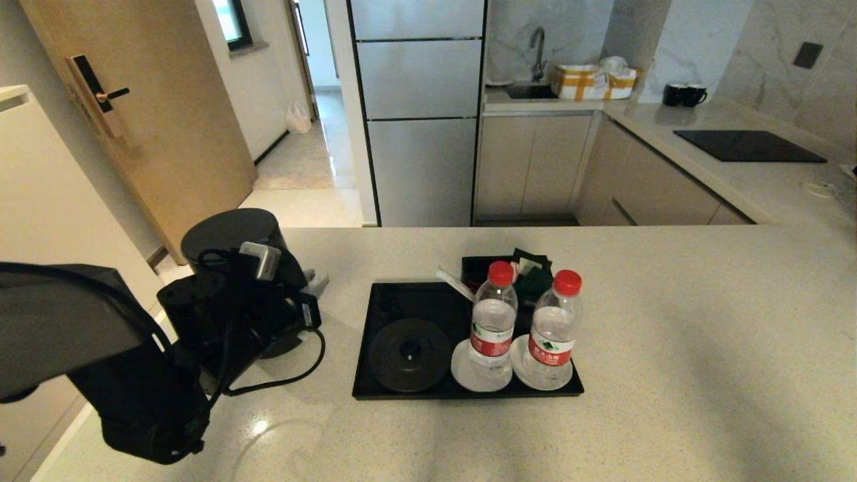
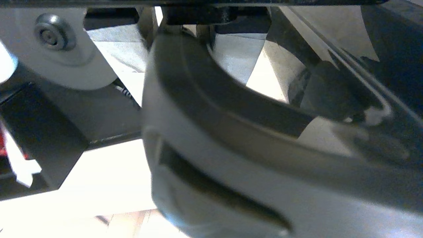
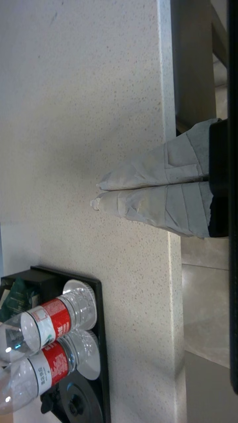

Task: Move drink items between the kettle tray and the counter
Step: Return the kettle to its original position

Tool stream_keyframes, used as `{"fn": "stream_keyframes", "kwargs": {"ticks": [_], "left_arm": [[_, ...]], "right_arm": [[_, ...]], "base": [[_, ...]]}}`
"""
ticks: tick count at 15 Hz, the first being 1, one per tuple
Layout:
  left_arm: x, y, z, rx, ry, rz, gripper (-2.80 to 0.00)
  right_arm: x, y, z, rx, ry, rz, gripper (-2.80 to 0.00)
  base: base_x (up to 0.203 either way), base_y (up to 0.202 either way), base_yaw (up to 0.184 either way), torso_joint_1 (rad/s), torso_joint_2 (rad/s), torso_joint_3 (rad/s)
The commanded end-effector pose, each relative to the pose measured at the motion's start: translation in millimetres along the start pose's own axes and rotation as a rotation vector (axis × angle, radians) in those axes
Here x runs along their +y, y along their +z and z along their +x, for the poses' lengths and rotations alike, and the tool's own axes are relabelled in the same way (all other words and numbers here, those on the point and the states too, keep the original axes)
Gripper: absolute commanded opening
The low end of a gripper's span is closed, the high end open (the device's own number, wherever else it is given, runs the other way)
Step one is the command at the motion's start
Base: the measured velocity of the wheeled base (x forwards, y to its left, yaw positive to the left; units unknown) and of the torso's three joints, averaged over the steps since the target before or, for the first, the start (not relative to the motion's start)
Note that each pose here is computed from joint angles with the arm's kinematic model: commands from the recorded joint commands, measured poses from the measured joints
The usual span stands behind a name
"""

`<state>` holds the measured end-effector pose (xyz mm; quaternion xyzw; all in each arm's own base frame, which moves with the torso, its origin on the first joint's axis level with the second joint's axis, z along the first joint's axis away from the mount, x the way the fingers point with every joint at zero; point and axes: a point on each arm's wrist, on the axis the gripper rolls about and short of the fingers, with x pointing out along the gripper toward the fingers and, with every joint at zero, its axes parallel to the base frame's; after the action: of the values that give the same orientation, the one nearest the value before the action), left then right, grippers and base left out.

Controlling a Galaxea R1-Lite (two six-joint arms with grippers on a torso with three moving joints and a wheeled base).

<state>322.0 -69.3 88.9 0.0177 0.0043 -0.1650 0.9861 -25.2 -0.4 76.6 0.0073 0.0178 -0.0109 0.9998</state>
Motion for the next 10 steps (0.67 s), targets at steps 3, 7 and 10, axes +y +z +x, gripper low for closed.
{"fn": "stream_keyframes", "kwargs": {"ticks": [3, 7, 10], "left_arm": [[-1.8, 18.4, -14.8, -0.046, -0.012, 0.044, -2.80], [-6.0, 27.3, -35.1, -0.056, -0.079, 0.129, -2.80], [-8.1, 42.5, -45.8, -0.104, -0.087, 0.143, -2.80]], "right_arm": [[0.0, 0.1, -0.1, 0.000, 0.000, 0.002, -2.80], [0.0, 0.1, -0.1, 0.000, 0.000, 0.000, -2.80], [0.0, 0.1, -0.1, 0.000, 0.000, 0.001, -2.80]], "base": [[0.000, 0.000, 0.000, 0.000, 0.00, 0.000], [0.000, 0.000, 0.000, 0.000, 0.00, 0.000], [0.000, 0.000, 0.000, 0.000, 0.00, 0.000]]}}
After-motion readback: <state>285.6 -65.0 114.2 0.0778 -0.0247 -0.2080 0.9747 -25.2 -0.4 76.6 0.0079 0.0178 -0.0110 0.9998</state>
